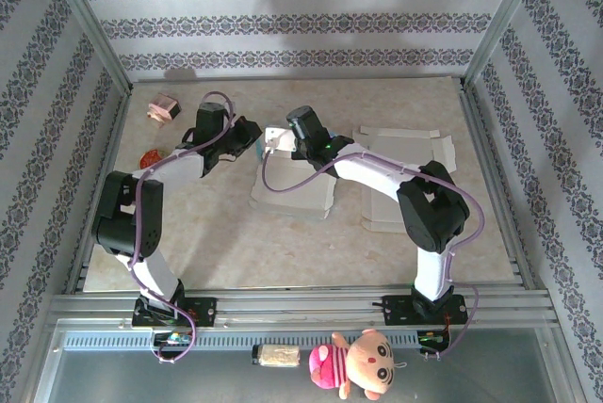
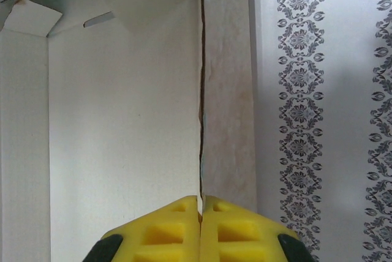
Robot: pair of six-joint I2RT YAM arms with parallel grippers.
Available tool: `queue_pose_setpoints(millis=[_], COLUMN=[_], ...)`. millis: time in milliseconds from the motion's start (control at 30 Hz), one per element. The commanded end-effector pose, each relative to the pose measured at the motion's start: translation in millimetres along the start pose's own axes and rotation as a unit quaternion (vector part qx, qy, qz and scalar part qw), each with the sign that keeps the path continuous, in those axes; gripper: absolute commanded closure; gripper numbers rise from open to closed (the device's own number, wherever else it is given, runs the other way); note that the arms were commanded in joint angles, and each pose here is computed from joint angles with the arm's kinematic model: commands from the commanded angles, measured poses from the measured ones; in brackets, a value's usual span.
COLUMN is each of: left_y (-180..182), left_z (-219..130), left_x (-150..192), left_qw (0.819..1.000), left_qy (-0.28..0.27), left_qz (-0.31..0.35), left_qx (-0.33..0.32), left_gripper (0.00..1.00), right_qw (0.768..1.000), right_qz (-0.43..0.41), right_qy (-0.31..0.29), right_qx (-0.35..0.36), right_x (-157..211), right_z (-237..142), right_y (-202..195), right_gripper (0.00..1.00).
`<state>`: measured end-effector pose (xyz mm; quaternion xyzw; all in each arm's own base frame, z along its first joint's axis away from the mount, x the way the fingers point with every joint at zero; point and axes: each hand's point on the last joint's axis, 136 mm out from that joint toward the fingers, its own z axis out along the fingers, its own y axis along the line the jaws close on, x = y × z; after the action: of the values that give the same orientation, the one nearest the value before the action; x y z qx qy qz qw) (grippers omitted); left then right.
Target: Fold the paper box
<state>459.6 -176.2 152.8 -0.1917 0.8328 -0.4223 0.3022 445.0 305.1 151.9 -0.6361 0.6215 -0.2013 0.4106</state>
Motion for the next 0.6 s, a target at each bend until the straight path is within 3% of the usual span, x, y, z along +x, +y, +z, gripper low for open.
queue_pose_setpoints(millis=[0,133,333,433,567], left_y=[-7,-2,-9,-1,17], left_z=[2,3,10,-11,-45], left_x=[13,15,16,6,1], left_qw=[0.999,0.998,0.998,0.993,0.97], left_qy=[0.021,0.03,0.038,-0.005,-0.062], left_qz=[0.022,0.048,0.054,0.108,0.196], left_qx=[0.011,-0.024,-0.003,-0.05,-0.132], left_gripper=[0.93,0.93,0.91,0.9,0.89], right_qw=[1.0,1.0,0.999,0.999,0.999], right_qz=[0.009,0.016,0.033,0.036,0.046], right_qy=[0.002,0.002,-0.002,0.005,0.004], right_qx=[-0.006,-0.007,-0.012,-0.013,-0.014], right_x=[-2,-1,-1,6,9], right_z=[6,8,8,7,4], right_y=[2,2,1,0,-2], right_gripper=[1.0,1.0,1.0,1.0,1.0])
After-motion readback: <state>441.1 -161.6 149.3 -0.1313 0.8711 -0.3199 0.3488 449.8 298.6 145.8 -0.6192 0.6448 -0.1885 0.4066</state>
